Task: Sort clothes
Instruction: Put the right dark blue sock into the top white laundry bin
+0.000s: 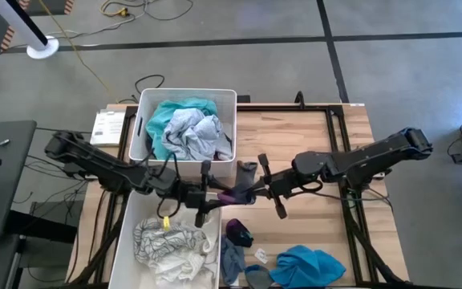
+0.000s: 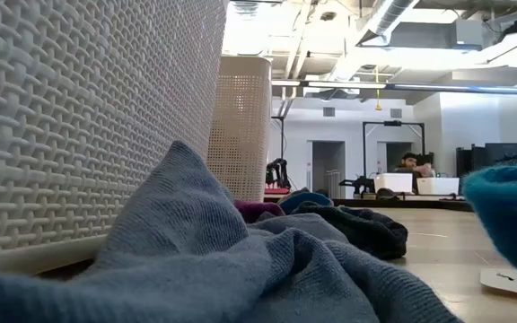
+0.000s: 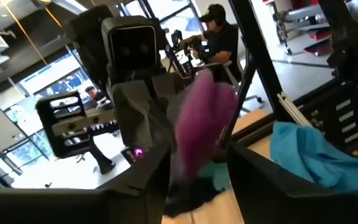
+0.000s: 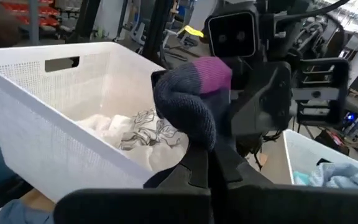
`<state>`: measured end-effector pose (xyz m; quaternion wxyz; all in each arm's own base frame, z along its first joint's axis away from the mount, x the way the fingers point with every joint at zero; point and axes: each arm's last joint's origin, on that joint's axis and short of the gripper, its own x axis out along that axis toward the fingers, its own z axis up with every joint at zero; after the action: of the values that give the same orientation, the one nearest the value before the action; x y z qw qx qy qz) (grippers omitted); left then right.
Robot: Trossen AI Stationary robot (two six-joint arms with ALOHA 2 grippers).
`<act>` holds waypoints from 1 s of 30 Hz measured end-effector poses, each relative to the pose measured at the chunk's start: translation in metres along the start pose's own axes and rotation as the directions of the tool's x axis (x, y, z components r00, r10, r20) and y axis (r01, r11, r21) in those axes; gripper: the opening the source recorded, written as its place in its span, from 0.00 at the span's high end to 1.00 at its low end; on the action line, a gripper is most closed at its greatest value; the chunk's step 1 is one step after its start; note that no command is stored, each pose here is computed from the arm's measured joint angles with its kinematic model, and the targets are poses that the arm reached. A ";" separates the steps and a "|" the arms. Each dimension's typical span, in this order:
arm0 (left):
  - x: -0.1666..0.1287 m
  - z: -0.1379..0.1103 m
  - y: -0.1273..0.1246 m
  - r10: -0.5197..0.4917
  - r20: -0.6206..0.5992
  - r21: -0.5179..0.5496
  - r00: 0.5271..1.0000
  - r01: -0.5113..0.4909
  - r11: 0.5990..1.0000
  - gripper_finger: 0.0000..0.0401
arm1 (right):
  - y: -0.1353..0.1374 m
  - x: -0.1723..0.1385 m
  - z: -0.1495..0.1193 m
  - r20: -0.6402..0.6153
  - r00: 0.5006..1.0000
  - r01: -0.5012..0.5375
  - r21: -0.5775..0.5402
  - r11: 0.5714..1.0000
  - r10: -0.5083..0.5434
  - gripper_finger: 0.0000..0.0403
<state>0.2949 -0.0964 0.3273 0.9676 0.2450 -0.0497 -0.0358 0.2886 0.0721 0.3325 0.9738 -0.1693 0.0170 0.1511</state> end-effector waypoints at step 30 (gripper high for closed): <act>-0.017 0.013 0.011 0.191 -0.190 0.157 0.963 -0.162 0.974 0.99 | 0.004 0.007 -0.020 -0.184 0.981 0.081 0.075 0.994 -0.066 0.79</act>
<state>0.2771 -0.0916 0.3428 0.9472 0.3094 0.0259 0.0798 0.2949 0.0706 0.3115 0.9792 -0.1428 0.1056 0.0983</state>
